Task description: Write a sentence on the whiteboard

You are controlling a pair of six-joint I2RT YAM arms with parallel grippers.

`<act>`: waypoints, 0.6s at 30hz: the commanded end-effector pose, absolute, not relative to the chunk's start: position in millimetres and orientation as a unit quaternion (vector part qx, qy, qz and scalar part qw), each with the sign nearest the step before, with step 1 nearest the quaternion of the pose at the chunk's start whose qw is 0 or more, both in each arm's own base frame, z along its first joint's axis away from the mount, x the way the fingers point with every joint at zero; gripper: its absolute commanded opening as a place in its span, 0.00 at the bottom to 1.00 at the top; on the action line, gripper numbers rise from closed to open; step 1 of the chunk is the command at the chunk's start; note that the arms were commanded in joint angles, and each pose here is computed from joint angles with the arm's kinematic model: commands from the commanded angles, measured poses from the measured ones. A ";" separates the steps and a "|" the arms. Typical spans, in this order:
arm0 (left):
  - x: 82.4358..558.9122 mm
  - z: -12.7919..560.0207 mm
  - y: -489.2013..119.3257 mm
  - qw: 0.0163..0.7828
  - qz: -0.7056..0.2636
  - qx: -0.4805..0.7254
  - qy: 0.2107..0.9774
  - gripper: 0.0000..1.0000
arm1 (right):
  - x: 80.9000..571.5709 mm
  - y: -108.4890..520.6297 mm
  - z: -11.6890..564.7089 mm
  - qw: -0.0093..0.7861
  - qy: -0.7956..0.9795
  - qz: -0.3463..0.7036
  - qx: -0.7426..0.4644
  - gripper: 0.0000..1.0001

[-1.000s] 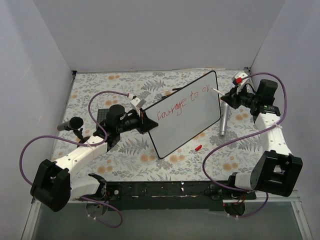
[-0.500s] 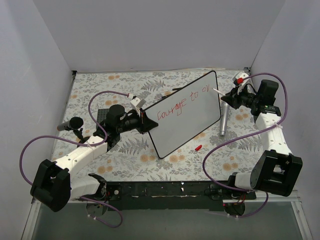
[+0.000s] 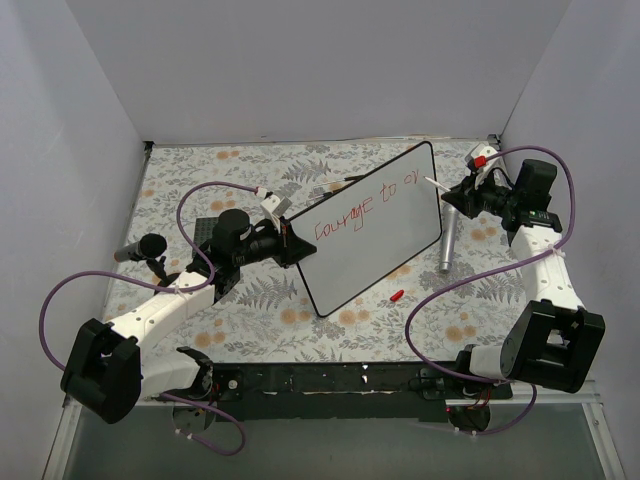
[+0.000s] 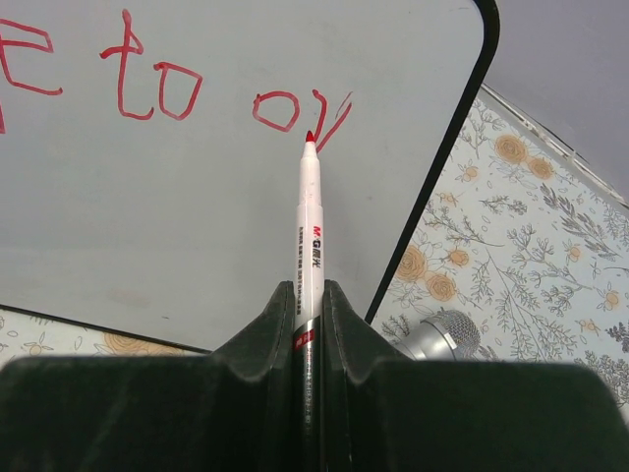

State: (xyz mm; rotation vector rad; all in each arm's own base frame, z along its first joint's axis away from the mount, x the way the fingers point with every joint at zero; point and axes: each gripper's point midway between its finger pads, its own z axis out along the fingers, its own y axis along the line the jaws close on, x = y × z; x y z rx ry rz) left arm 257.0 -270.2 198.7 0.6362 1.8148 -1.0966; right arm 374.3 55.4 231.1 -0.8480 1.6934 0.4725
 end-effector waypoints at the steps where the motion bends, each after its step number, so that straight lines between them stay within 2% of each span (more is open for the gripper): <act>1: 253.4 196.7 -270.0 0.457 -0.428 0.297 0.722 0.00 | 374.8 56.9 236.4 0.572 0.703 0.199 -0.372 0.01; 18: 252.4 197.5 -269.6 0.457 -0.429 0.296 0.721 0.00 | 374.3 57.5 233.5 0.571 0.701 0.197 -0.379 0.01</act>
